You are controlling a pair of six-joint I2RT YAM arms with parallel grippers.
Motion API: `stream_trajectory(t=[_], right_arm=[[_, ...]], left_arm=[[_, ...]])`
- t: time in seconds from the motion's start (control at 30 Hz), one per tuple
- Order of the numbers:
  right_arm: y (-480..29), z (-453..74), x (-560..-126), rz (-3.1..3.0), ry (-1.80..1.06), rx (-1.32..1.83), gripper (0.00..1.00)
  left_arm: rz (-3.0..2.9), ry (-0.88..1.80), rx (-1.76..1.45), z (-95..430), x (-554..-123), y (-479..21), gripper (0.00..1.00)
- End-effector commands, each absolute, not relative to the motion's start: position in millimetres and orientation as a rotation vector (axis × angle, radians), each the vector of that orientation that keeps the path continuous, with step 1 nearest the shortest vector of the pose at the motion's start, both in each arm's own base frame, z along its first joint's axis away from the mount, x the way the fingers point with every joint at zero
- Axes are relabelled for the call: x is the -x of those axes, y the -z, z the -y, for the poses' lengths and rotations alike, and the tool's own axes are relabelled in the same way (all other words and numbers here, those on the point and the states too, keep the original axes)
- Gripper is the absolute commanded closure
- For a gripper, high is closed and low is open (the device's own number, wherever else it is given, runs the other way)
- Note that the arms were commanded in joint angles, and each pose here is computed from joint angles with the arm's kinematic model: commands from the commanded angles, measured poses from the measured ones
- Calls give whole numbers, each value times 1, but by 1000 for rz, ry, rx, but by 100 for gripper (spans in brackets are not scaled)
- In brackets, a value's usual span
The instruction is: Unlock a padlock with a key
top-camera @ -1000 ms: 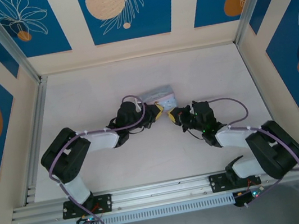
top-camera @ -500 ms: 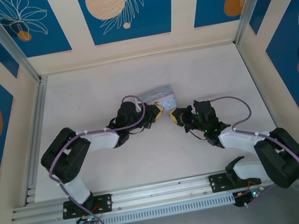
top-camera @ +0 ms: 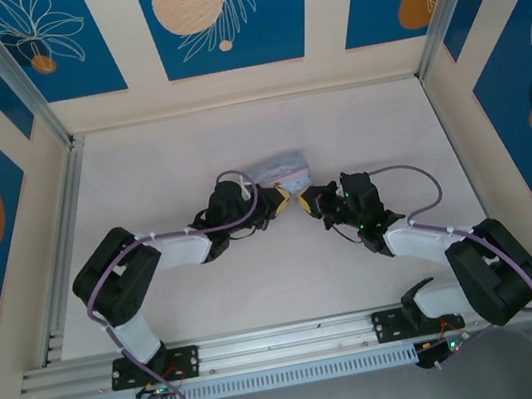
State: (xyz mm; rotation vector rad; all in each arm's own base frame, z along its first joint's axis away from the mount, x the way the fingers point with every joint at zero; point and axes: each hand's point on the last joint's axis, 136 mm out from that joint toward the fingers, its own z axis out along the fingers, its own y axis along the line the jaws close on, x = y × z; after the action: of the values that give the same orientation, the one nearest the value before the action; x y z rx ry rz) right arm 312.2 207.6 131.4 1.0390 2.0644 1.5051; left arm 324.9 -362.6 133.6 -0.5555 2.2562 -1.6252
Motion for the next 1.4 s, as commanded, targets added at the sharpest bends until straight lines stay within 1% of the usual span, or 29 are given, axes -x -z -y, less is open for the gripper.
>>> stream_trajectory(t=[0.0, 0.27, 1.03, 1.37], right_arm=[[-137, -203, -314, -2032, -1494, -1019, 100], [-119, -194, -302, -2070, -1444, -1055, 100], [-139, -213, -328, -2043, -1476, -1012, 100], [-134, -215, -329, -2045, -1473, -1015, 100]], left_arm=[[-2212, 1659, 529, 366, -328, -152, 100], [-2208, 1665, 527, 367, -328, -154, 100], [-2209, 1662, 525, 366, -326, -155, 100], [-2194, 1677, 523, 367, -328, -161, 100]])
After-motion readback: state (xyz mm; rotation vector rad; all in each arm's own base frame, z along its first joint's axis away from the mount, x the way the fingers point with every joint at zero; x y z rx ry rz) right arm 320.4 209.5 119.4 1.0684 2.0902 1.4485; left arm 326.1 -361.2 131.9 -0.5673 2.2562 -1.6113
